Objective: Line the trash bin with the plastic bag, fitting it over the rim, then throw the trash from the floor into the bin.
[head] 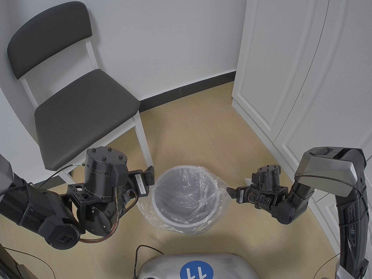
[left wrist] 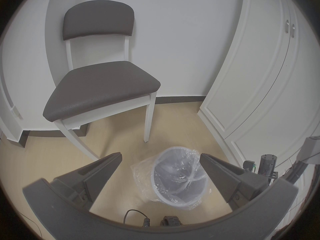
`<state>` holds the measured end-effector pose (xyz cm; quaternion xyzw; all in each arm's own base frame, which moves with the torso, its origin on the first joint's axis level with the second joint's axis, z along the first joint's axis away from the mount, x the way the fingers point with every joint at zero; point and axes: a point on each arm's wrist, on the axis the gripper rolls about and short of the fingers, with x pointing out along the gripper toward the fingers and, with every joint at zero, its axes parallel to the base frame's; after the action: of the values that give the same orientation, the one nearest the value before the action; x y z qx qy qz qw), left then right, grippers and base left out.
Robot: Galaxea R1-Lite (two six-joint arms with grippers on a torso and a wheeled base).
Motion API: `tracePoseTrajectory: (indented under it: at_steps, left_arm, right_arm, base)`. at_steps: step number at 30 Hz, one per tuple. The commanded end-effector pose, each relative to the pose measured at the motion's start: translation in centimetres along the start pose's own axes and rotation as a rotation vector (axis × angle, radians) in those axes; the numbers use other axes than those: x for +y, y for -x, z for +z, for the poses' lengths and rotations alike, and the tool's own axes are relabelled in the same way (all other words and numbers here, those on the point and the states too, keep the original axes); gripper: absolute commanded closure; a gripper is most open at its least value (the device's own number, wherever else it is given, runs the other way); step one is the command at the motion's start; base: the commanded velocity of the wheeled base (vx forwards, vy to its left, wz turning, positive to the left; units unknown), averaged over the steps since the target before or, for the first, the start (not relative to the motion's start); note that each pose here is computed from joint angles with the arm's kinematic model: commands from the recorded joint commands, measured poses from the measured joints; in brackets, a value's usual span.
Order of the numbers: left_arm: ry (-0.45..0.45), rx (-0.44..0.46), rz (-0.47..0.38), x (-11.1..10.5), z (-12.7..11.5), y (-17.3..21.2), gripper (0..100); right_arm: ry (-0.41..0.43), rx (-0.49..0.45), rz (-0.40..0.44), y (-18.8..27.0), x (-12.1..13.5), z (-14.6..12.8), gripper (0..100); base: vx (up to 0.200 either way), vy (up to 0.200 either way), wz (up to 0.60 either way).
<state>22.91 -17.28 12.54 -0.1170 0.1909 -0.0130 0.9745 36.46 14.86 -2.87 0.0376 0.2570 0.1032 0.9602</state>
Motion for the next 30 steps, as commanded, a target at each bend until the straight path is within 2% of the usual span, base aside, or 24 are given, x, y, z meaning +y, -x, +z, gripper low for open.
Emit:
tracePoseTrajectory:
  at_steps: [1, 5, 8, 12, 19, 30]
  left_arm:
    - [0.002, -0.002, -0.001, 0.0, 0.1, 0.1, 0]
    - [0.002, -0.005, -0.001, 0.0, 0.1, 0.1, 0]
    - [0.003, -0.005, -0.003, 0.0, 0.2, 0.2, 0]
    - [0.004, -0.008, -0.004, 0.0, 0.2, 0.2, 0]
    - [0.007, -0.011, -0.005, 0.0, 0.4, 0.3, 0]
    - [0.008, -0.012, -0.005, 0.0, 0.4, 0.3, 0]
  right_arm:
    - [-0.021, -0.006, 0.044, 0.1, 1.1, -0.2, 0]
    - [-0.039, -0.015, 0.076, 0.6, 1.4, 0.4, 0]
    - [-0.056, 0.024, 0.12, 1.2, 1.3, 0.1, 0]
    - [-0.062, 0.025, 0.115, 0.8, 0.9, -0.1, 0]
    - [-0.094, -0.039, 0.092, -0.1, -0.1, 1.4, 0]
    - [-0.117, -0.002, 0.057, -2.8, -0.8, -0.7, 0]
  base:
    - [0.0, 0.0, 0.0]
    - [0.0, 0.0, 0.0]
    - [0.0, 0.0, 0.0]
    - [0.0, 0.0, 0.0]
    - [0.0, 0.0, 0.0]
    - [0.0, 0.0, 0.0]
